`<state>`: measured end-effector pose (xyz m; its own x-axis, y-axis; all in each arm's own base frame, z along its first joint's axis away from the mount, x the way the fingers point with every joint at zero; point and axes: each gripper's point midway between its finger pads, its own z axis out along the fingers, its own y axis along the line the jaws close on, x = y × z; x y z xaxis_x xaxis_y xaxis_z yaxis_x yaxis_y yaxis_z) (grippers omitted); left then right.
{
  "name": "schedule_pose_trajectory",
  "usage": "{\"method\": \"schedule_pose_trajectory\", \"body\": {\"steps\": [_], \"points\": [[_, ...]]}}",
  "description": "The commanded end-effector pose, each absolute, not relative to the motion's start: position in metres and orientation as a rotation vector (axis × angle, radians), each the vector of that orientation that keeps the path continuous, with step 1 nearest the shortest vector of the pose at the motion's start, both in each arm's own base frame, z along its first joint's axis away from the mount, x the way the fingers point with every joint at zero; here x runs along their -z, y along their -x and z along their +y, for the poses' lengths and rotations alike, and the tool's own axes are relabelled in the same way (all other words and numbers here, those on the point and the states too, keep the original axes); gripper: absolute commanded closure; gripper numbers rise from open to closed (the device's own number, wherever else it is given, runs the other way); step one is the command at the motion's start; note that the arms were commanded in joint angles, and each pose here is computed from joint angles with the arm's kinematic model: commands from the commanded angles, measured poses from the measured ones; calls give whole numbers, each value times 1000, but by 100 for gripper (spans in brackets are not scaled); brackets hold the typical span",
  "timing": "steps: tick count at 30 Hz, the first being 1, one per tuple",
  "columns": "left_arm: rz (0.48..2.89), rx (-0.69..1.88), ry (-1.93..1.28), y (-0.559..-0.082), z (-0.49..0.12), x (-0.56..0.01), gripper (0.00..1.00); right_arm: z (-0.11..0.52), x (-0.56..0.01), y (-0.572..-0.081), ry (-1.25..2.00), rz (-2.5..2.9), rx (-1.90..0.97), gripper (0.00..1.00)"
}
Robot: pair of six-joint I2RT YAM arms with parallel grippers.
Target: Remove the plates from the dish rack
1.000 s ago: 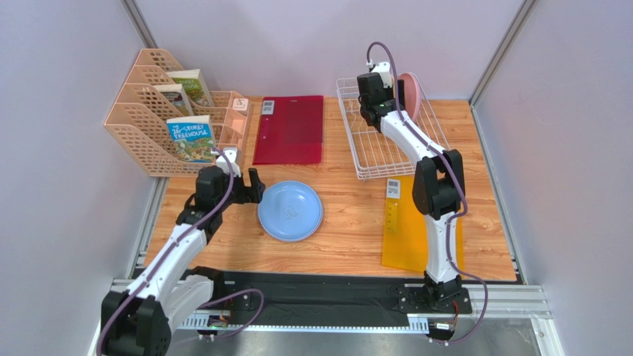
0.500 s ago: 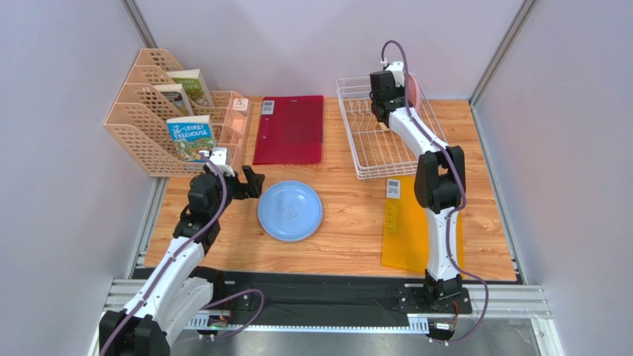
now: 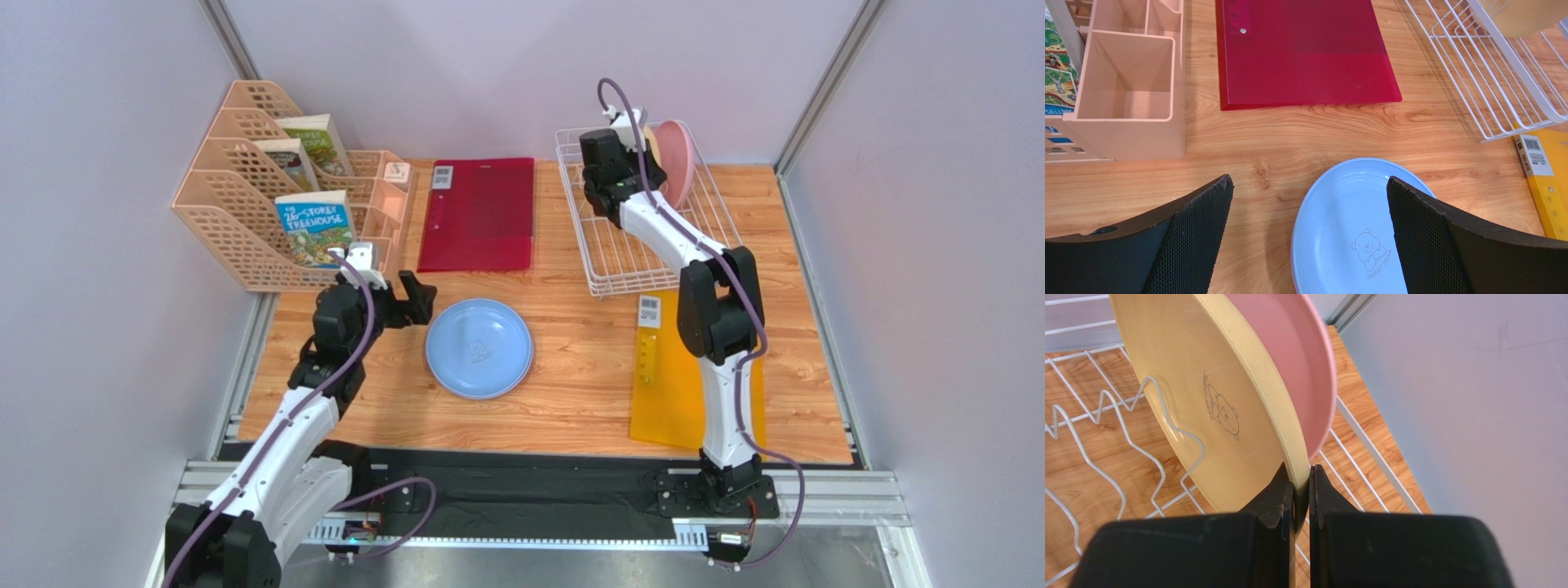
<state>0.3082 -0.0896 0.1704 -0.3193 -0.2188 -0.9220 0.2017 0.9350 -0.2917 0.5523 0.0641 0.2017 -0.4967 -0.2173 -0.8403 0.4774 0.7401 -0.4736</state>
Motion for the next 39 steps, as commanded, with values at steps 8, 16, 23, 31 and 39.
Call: {"method": "schedule_pose_trajectory", "body": {"steps": [8, 16, 23, 31, 39], "points": [[1818, 434, 27, -314, -91, -176, 0, 76, -301, -505, -373, 1672, 744, 100], [1804, 512, 6, -319, -104, -180, 0, 94, -323, -460, -325, 1757, 466, 100], [1798, 634, -28, -327, -124, -187, 0, 135, -287, -424, -165, 1921, 95, 100], [1689, 950, -62, -354, -172, -225, 0, 180, -269, -405, -53, 1978, -233, 100], [1662, 1076, -79, -386, -206, -233, 2, 210, -273, -395, 15, 1981, -435, 100]]}}
